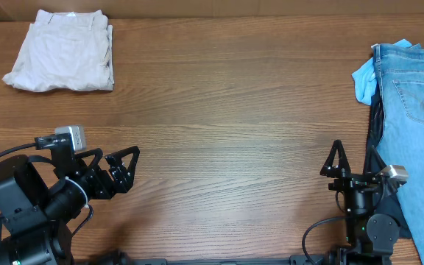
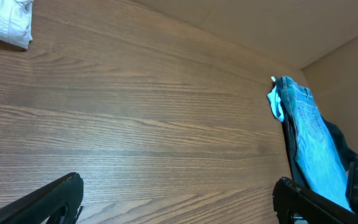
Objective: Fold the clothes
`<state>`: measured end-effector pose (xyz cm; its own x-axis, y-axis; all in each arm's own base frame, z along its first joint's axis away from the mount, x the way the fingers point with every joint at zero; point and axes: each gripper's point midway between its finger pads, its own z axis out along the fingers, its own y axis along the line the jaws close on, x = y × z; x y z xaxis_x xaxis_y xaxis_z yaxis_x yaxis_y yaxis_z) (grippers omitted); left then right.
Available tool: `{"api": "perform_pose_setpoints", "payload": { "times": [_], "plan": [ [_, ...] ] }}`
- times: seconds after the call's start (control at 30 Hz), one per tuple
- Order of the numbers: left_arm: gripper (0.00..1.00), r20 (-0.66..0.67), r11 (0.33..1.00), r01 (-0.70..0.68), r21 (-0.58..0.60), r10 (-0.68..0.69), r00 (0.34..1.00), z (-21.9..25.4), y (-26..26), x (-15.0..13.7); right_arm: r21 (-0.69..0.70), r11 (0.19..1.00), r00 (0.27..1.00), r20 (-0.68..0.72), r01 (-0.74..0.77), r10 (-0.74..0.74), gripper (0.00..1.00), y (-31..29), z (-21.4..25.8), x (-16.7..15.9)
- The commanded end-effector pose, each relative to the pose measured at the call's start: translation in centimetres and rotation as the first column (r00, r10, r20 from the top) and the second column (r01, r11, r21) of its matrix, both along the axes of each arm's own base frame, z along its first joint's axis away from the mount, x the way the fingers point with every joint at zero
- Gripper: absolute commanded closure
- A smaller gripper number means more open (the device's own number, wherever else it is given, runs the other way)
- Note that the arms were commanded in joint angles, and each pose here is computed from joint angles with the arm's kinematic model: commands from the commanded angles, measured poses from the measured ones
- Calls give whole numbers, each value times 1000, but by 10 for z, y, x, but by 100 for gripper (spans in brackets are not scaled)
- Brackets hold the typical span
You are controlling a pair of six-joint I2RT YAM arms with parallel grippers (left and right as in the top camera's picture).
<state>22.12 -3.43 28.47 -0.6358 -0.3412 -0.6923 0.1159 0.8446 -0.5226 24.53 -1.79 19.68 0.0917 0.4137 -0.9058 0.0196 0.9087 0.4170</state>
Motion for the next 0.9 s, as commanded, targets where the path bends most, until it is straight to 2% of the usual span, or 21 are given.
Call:
{"api": "perform_pose_setpoints", "payload": {
  "times": [0.0,0.13,0.87],
  "plan": [
    [0,2,1000,14,-15,-14,1000,1,-4,0,2,1000,999,-27,25,-24,0,-5,-9,0],
    [0,2,1000,14,-15,-14,1000,1,-4,0,9,1000,995,-98,24,-23,0,-5,-27,0],
    [0,2,1000,14,-15,-14,1000,1,-4,0,9,1000,995,-98,24,-23,0,-5,-27,0]
  ]
}}
